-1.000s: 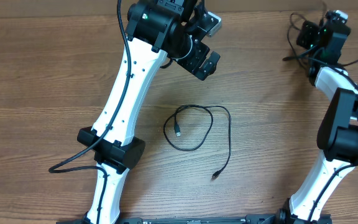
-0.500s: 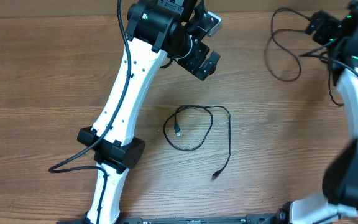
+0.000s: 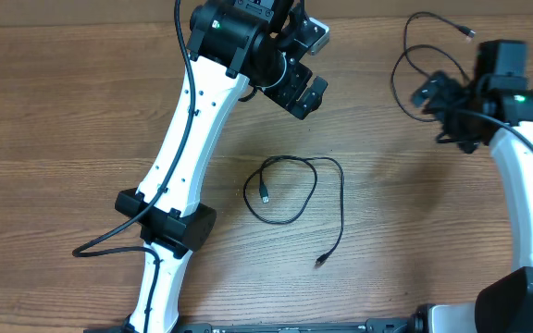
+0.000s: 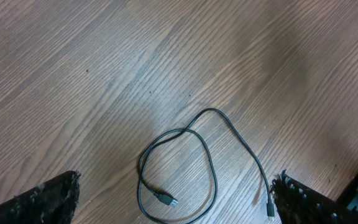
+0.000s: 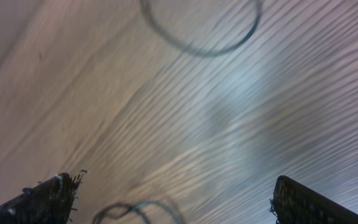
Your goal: Untangle cables
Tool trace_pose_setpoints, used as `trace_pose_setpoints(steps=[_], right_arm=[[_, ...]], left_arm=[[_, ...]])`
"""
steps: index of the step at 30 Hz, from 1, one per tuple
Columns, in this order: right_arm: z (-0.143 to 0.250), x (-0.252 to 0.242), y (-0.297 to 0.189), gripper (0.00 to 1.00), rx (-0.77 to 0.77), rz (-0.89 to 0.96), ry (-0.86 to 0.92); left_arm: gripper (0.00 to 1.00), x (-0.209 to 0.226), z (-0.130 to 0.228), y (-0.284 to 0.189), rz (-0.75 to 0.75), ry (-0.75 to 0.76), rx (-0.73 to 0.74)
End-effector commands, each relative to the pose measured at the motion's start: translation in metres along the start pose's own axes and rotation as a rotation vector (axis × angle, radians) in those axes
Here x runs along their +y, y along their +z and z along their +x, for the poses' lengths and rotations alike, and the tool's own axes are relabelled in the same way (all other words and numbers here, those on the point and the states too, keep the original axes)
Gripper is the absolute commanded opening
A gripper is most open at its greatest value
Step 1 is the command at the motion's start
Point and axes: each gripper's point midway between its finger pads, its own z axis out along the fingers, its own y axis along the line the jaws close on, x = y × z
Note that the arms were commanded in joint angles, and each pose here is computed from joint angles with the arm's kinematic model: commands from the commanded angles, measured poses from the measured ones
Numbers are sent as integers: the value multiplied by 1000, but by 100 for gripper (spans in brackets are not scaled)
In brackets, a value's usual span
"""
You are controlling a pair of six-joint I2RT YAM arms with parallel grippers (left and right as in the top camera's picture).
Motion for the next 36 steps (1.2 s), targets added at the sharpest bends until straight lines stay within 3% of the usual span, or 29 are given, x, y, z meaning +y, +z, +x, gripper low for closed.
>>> trace_pose_setpoints(steps=[1, 11, 18, 26, 32, 36], right_arm=[[28, 15, 7, 100, 55, -4, 12], [67, 4, 28, 100, 92, 109, -112], [138, 19, 71, 100, 297, -194, -446], [164, 39, 97, 100, 203, -276, -611], [161, 40, 104, 100, 61, -110, -691], [164, 45, 103, 100, 32, -94, -713]], left_arm=[[100, 0, 0, 0, -2, 9, -1], [100, 0, 0, 0, -1, 8, -1], [100, 0, 0, 0, -1, 8, -1], [100, 0, 0, 0, -1, 8, -1], [100, 0, 0, 0, -1, 9, -1], [99, 0, 0, 0, -2, 8, -1]])
